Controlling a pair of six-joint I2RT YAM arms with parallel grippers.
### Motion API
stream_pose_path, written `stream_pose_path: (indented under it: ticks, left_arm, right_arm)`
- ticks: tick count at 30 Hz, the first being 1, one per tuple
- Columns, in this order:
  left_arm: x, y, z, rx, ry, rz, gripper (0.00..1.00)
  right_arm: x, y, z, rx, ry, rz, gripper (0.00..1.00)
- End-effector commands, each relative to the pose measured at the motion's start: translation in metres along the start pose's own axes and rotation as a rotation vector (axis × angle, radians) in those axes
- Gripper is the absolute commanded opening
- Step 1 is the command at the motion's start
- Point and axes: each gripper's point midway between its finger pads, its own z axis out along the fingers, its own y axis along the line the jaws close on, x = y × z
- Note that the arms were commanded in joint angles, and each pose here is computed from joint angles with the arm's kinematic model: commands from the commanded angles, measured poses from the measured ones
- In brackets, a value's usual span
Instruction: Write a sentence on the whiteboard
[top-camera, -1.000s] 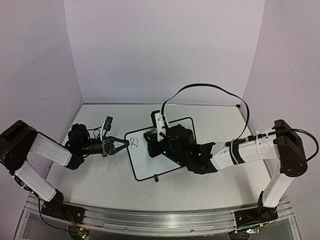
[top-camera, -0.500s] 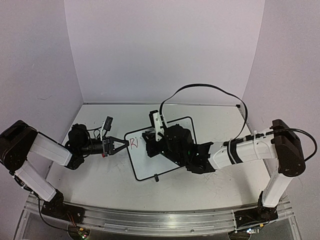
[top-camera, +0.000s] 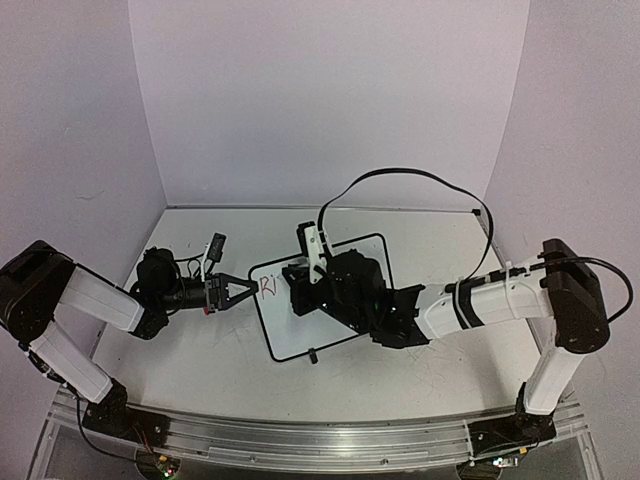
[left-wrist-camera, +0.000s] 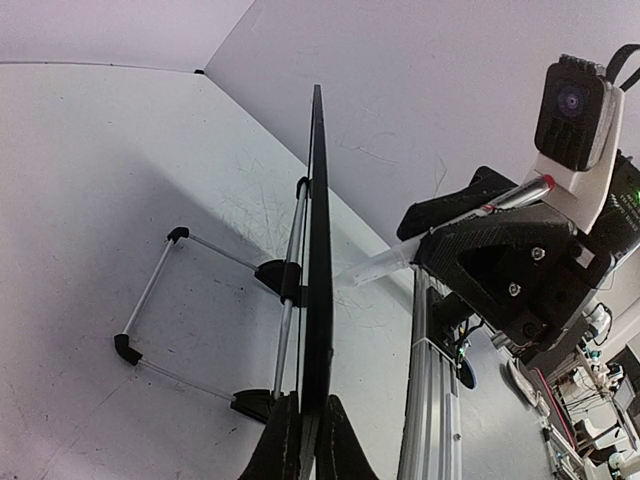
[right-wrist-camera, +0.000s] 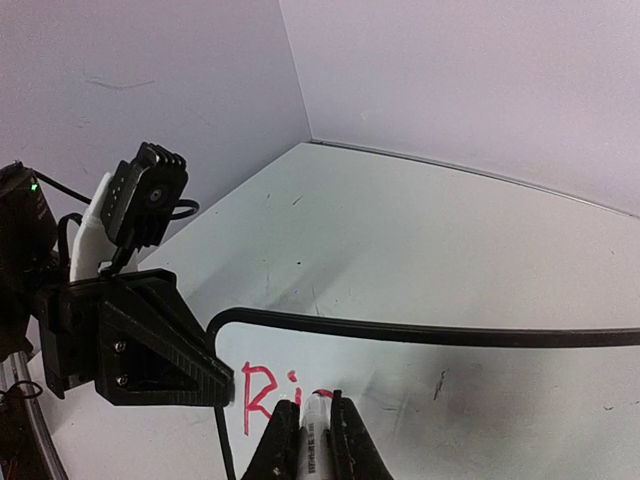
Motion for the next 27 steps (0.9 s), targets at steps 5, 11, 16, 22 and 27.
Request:
stream_pose_path:
  ticks: [5,11,16,22,27]
  left_arm:
    - [0.000,-0.015,-0.003,0.053,0.012,0.002,0.00]
    - [0.000,-0.015,-0.002,0.053,0.014,0.000,0.00]
    - [0.000,-0.014,-0.002,0.052,0.014,-0.001,0.00]
    - [0.000,-0.014,-0.002,0.052,0.015,-0.002,0.00]
    - [0.000,-0.014,-0.001,0.053,0.015,-0.001,0.00]
  right_arm:
    - [0.016,-0.006,-0.001,0.022,0.028,0.013,0.00]
    - [0.013,-0.016,-0.007,0.066,0.016,0.014,0.00]
    - [0.014,-0.022,-0.010,0.094,0.014,0.013,0.00]
    - [0.019,-0.027,-0.013,0.110,0.024,0.013,0.00]
    - [0.028,-0.018,-0.012,0.074,0.050,0.015,0.00]
